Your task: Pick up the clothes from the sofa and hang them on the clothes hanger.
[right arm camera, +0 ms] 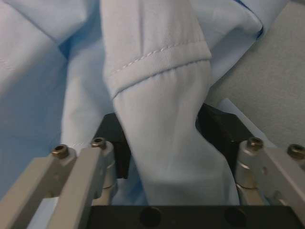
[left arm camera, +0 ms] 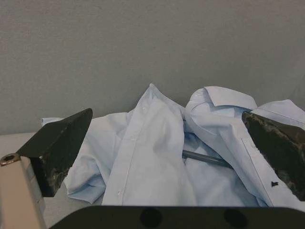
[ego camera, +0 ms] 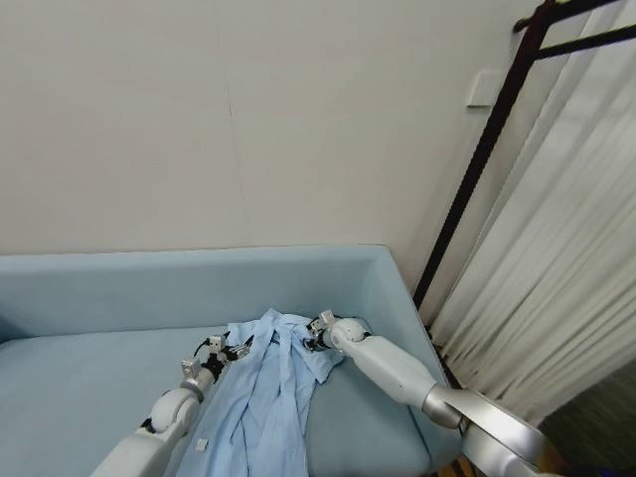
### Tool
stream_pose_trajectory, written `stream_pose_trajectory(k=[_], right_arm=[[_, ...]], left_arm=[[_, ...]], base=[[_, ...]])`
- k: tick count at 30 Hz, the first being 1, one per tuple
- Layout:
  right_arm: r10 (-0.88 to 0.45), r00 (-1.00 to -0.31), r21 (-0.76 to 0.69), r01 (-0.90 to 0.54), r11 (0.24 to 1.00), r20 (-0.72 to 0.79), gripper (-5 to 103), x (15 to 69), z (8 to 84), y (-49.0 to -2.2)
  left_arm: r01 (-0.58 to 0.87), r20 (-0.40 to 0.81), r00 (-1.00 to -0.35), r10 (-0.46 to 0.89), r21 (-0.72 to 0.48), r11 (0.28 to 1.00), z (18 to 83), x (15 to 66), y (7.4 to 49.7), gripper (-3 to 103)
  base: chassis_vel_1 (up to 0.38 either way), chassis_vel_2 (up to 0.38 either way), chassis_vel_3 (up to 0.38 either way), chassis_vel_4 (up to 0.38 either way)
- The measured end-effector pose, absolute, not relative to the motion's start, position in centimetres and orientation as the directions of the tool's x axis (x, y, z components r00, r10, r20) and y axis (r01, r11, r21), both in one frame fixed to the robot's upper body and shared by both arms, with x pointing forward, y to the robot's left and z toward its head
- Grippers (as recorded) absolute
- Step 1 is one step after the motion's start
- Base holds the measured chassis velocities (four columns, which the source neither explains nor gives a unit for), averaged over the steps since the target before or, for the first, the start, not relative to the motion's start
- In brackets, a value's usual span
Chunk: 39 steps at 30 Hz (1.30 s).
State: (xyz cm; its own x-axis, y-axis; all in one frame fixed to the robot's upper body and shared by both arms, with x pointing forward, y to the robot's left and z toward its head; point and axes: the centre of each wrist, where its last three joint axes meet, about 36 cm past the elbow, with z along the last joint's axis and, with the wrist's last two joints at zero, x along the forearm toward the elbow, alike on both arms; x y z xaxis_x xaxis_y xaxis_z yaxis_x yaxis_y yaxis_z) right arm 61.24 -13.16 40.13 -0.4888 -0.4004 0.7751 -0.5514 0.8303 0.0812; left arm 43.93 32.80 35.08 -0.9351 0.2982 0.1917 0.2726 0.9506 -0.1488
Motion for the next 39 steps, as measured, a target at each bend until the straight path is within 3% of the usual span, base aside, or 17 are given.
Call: stream_pose_trajectory(k=[2, 4, 5, 6, 7, 8, 14, 22, 30, 35, 39], right_arm=[[-0.404, -0.491, 0.076, -0.559, 0.825, 0.772, 46, 61.0, 40.5, -13.3], [-0.408, -0.511, 0.050, -0.578, 0.815, 0.757, 56, 60.7, 42.1, -13.9], [-0.408, -0.511, 0.050, -0.578, 0.815, 0.757, 56, 60.7, 42.1, -13.9], [-0.409, -0.522, 0.039, -0.581, 0.813, 0.748, 62, 60.8, 42.9, -14.1], [-0.439, -0.573, 0.034, -0.581, 0.813, 0.692, 78, 61.3, 46.3, -14.1], [-0.451, -0.591, 0.038, -0.579, 0.814, 0.668, 83, 61.6, 47.3, -13.9], [-0.427, -0.673, 0.032, -0.515, 0.857, 0.604, 99, 63.9, 49.3, -11.0], [-0.369, -0.620, 0.006, -0.506, 0.862, 0.692, 100, 63.8, 43.4, -7.6], [-0.267, -0.585, -0.086, -0.504, 0.859, 0.766, 100, 64.9, 36.9, -9.5], [-0.272, -0.569, -0.069, -0.505, 0.860, 0.776, 100, 65.8, 36.4, -10.3], [-0.341, -0.509, 0.014, -0.541, 0.841, 0.791, 100, 66.7, 36.5, -10.9]], left_arm=[[0.273, 0.192, -0.935, 0.298, -0.149, 0.950, 35.0, 43.9, 32.8, 100], [0.273, 0.190, -0.935, 0.299, -0.150, 0.950, 35.1, 44.0, 32.8, 100], [0.273, 0.190, -0.935, 0.299, -0.150, 0.950, 35.1, 44.0, 32.8, 100], [0.273, 0.189, -0.935, 0.299, -0.151, 0.950, 35.1, 44.0, 32.8, 100], [0.272, 0.189, -0.936, 0.297, -0.151, 0.951, 35.0, 44.1, 32.8, 100], [0.271, 0.189, -0.936, 0.297, -0.151, 0.951, 35.0, 44.2, 32.8, 100], [0.276, 0.191, -0.934, 0.302, -0.153, 0.949, 34.9, 44.3, 32.5, 100], [0.279, 0.193, -0.933, 0.304, -0.148, 0.949, 34.9, 44.4, 32.6, 100], [0.282, 0.189, -0.932, 0.308, -0.153, 0.947, 34.6, 44.0, 32.9, 100], [0.280, 0.191, -0.932, 0.307, -0.156, 0.947, 34.3, 43.7, 33.0, 100], [0.282, 0.182, -0.934, 0.308, -0.155, 0.947, 34.7, 43.8, 33.0, 100]], base=[[0.000, 0.000, 0.000, 0.000], [0.000, 0.000, 0.000, 0.000], [0.000, 0.000, 0.000, 0.000], [0.000, 0.000, 0.000, 0.000], [0.000, 0.000, 0.000, 0.000], [0.000, 0.000, 0.000, 0.000], [0.000, 0.000, 0.000, 0.000], [0.000, 0.000, 0.000, 0.000], [0.000, 0.000, 0.000, 0.000], [0.000, 0.000, 0.000, 0.000], [0.000, 0.000, 0.000, 0.000]])
